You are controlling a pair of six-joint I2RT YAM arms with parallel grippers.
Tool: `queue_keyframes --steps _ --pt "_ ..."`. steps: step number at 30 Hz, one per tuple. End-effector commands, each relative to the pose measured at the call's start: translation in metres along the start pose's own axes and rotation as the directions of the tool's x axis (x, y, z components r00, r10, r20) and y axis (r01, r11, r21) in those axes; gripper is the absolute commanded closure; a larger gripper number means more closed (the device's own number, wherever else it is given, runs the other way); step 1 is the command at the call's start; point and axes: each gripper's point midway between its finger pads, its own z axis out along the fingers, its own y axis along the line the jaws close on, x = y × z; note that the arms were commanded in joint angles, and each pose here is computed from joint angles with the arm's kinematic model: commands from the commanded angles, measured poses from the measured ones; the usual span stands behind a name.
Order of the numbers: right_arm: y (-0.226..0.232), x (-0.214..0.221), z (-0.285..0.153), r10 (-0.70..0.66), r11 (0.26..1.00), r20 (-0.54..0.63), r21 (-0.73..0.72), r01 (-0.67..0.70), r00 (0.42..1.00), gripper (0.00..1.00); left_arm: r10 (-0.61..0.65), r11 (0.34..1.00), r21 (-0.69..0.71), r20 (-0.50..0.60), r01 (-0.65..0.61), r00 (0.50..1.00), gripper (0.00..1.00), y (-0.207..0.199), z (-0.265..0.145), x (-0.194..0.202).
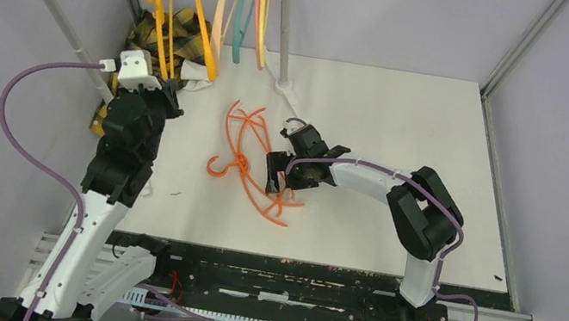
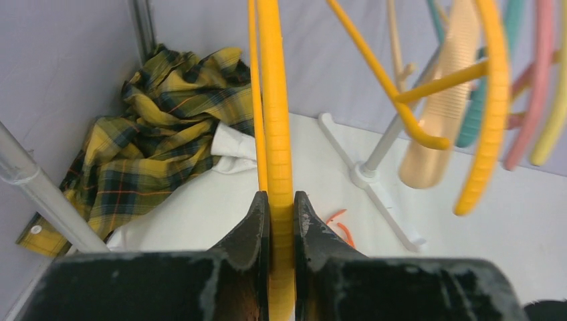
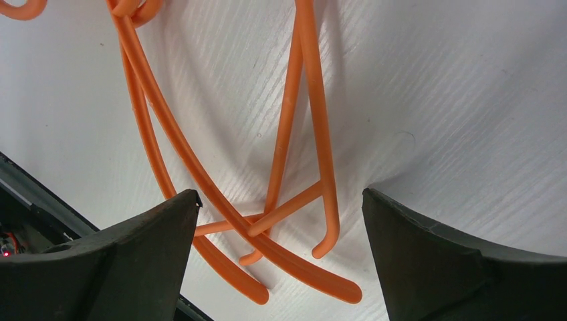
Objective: Organize the hangers
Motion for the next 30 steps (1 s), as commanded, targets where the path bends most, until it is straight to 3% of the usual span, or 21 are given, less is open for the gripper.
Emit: queue_keyframes --steps 1,19,25,30 --pt "0.015 -0.023 0.000 0.015 0.998 0.060 -0.057 -0.012 0.998 0.00 0.001 0.999 0.037 0.084 -0.004 0.996 0.97 -0.010 -0.022 -0.031" --pt "0.015 -0.021 0.006 0.025 0.998 0.037 -0.059 -0.023 0.999 0.00 0.033 0.999 -0.003 0.220 -0.033 0.975 0.97 -0.010 -0.025 -0.097" --pt "0.018 -0.023 0.005 0.020 0.998 0.035 -0.068 -0.017 0.999 0.00 0.052 0.999 -0.025 0.168 -0.048 0.984 0.97 -0.019 -0.003 -0.103" --pt "0.018 -0.023 0.000 0.015 0.998 0.042 -0.066 -0.012 0.999 0.00 0.064 0.997 -0.034 0.050 -0.063 0.997 0.97 -0.032 0.027 -0.080"
